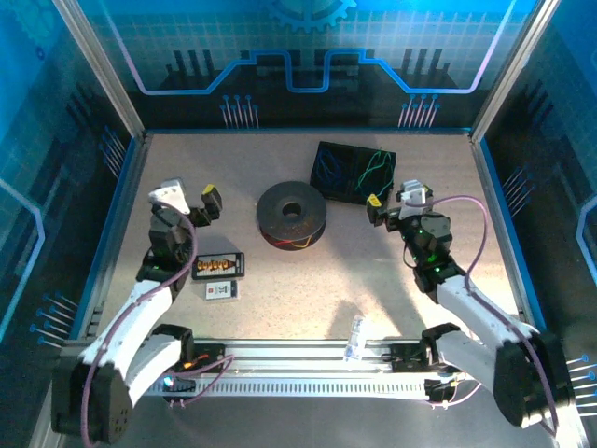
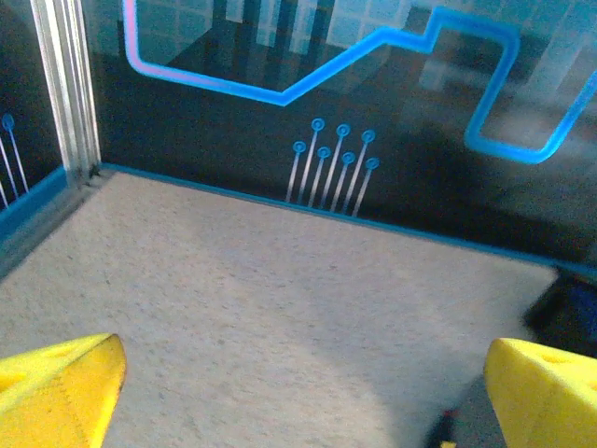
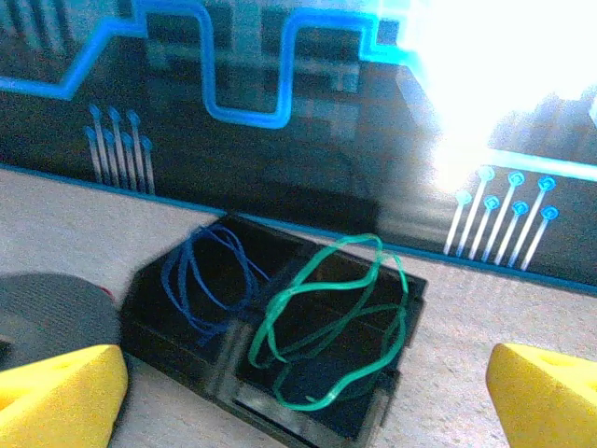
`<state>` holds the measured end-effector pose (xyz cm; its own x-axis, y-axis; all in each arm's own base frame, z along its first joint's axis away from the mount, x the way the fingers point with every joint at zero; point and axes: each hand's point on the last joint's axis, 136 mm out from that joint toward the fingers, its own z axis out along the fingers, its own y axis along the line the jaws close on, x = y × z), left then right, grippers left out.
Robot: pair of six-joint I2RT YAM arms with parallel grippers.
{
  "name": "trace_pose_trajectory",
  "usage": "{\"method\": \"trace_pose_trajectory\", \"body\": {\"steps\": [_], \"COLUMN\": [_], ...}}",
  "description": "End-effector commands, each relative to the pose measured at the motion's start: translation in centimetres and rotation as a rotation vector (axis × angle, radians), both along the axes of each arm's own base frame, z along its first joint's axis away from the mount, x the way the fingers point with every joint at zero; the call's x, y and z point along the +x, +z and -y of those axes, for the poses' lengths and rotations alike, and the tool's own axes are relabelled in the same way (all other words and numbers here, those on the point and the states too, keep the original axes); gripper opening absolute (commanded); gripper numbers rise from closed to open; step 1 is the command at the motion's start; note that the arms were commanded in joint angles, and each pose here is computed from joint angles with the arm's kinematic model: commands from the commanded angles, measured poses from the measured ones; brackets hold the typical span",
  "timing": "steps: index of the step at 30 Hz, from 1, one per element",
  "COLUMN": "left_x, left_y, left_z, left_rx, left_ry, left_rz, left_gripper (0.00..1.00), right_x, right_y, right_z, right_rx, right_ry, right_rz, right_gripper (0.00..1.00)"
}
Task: Wrap the cables
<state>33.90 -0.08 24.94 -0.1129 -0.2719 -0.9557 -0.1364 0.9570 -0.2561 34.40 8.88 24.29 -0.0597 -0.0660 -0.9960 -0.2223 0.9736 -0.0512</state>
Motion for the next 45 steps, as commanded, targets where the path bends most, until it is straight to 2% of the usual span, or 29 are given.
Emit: {"method": "trace_pose_trajectory", "body": {"steps": [1, 5, 7, 10, 11, 14, 18, 27, 32, 36, 39, 45], "left_x": [-3.5, -6.6, -7.2, -7.3, -7.3, -7.0, -5.9, -2.0, 0.1, 2.0, 3.3, 5.0], "left_y": [0.1, 2.0, 2.7, 3.1, 2.9, 1.2, -1.5, -9.8, -12.8, -13.5, -14.1, -15.5], "left_z": [1.0, 2.0, 3.0, 4.7, 4.7, 4.3, 5.8, 12.1, 14.1, 15.0, 15.3, 16.6], "left_rx": [-0.195, -0.247, -0.269, -0.308, -0.329, -0.451, -0.589, -0.91, -1.042, -1.128, -1.159, -1.186], "left_ry": [-0.022, -0.084, -0.144, -0.243, -0.235, -0.175, -0.216, -0.488, -0.575, -0.639, -0.66, -0.691], "left_rz": [-0.163, -0.213, -0.204, -0.195, -0.201, -0.23, -0.298, -0.636, -0.71, -0.684, -0.672, -0.682], "left_gripper": [0.99, 0.99, 0.99, 0.99, 0.99, 1.0, 0.99, 0.98, 0.81, 0.61, 0.51, 0.37], "right_x": [-2.3, -5.0, -5.4, -5.4, -5.3, -4.8, -4.3, -4.0, -4.4, -4.6, -4.8, -5.0], "right_y": [2.5, 4.2, 4.0, 4.3, 4.5, 4.1, 2.1, -1.4, -2.0, -2.2, -2.3, -2.2], "right_z": [0.4, 1.5, 3.1, 3.1, 3.2, 2.9, 1.7, -0.3, -1.6, -2.5, -2.8, -3.0], "right_rx": [0.127, 0.209, 0.284, 0.381, 0.411, 0.464, 0.464, 0.451, 0.445, 0.44, 0.438, 0.436], "right_ry": [-0.03, -0.047, -0.125, -0.067, -0.052, -0.002, 0.052, 0.139, 0.2, 0.234, 0.247, 0.249], "right_rz": [-0.122, -0.242, -0.276, -0.318, -0.336, -0.383, -0.485, -0.646, -0.675, -0.692, -0.699, -0.703], "right_gripper": [1.0, 1.0, 1.0, 1.0, 1.0, 1.0, 1.0, 1.0, 0.87, 0.81, 0.79, 0.78]}}
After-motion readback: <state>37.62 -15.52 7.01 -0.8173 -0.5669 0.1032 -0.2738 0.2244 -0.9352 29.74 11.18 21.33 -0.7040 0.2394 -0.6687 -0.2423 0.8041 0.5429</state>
